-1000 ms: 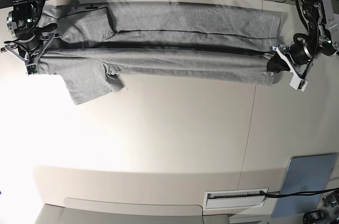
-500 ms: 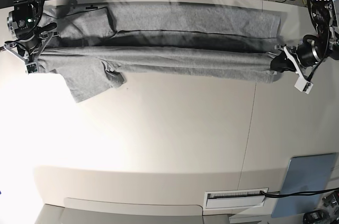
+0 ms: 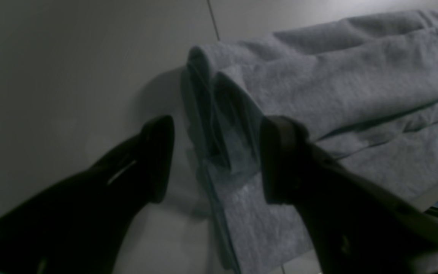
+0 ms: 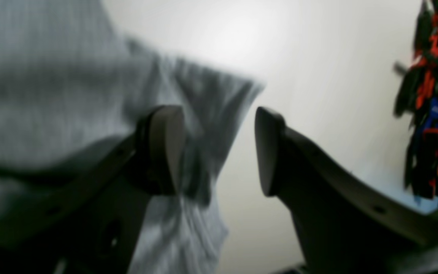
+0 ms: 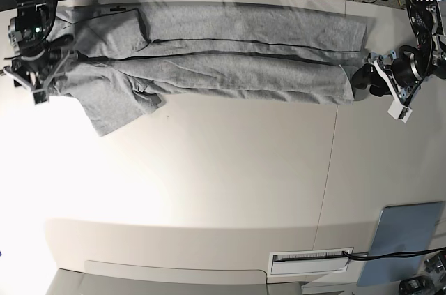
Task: Fold the T-shirt properly
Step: 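Release the hem and reposition the right gripper at the sleeve end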
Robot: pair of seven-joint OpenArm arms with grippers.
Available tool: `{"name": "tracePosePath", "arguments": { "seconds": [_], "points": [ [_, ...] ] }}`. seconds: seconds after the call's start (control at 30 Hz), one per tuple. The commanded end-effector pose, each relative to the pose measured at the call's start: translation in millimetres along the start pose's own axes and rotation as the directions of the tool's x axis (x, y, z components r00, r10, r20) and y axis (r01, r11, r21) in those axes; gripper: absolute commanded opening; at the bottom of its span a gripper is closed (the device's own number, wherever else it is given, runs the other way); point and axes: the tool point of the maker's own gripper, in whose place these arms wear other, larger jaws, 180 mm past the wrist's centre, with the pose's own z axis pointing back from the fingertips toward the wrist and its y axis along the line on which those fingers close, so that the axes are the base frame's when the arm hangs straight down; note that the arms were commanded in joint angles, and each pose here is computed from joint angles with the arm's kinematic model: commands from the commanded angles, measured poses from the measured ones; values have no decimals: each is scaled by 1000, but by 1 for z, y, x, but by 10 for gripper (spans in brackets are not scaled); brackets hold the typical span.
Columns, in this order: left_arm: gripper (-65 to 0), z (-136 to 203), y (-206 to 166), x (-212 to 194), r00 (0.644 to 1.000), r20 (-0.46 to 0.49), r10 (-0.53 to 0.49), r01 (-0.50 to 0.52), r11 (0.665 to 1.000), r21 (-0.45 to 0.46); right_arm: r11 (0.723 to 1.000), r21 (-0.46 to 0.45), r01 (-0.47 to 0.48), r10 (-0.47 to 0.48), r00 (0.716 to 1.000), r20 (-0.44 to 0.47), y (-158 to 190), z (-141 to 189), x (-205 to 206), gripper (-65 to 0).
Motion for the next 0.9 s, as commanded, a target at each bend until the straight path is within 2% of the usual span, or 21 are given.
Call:
{"name": "tracePosePath", "arguments": {
  "seconds": [0.0,0.13,0.27,0.37,0.57,0.73,0.87],
  "points": [
    [-285,7,4,12,999,32,-16,15,1000,9,1000,-10,19,-18,997,71,-11,2,23,-355],
    [-285,6,2,11,999,32,-11,10,1000,6,992,75,106,-116,982,151,-7,-4,56,-355],
    [-285,4,1,10,999,34,8,-8,1000,6,970,151,192,-214,966,143,-12,-28,72,-355],
    [-285,0,-5,10,999,44,21,-20,1000,-10,947,233,223,-256,959,124,-4,-48,85,-355],
    [-285,-10,-19,7,998,56,25,-22,999,-49,916,348,198,-226,973,42,37,-88,110,-355],
    [-285,-10,-12,2,1000,29,6,-6,1000,-12,887,416,202,-182,979,-88,77,-113,113,-355],
    [-285,-10,-8,1,1000,22,12,-12,1000,7,856,476,200,-129,975,-180,103,-118,103,-356]
  ]
}}
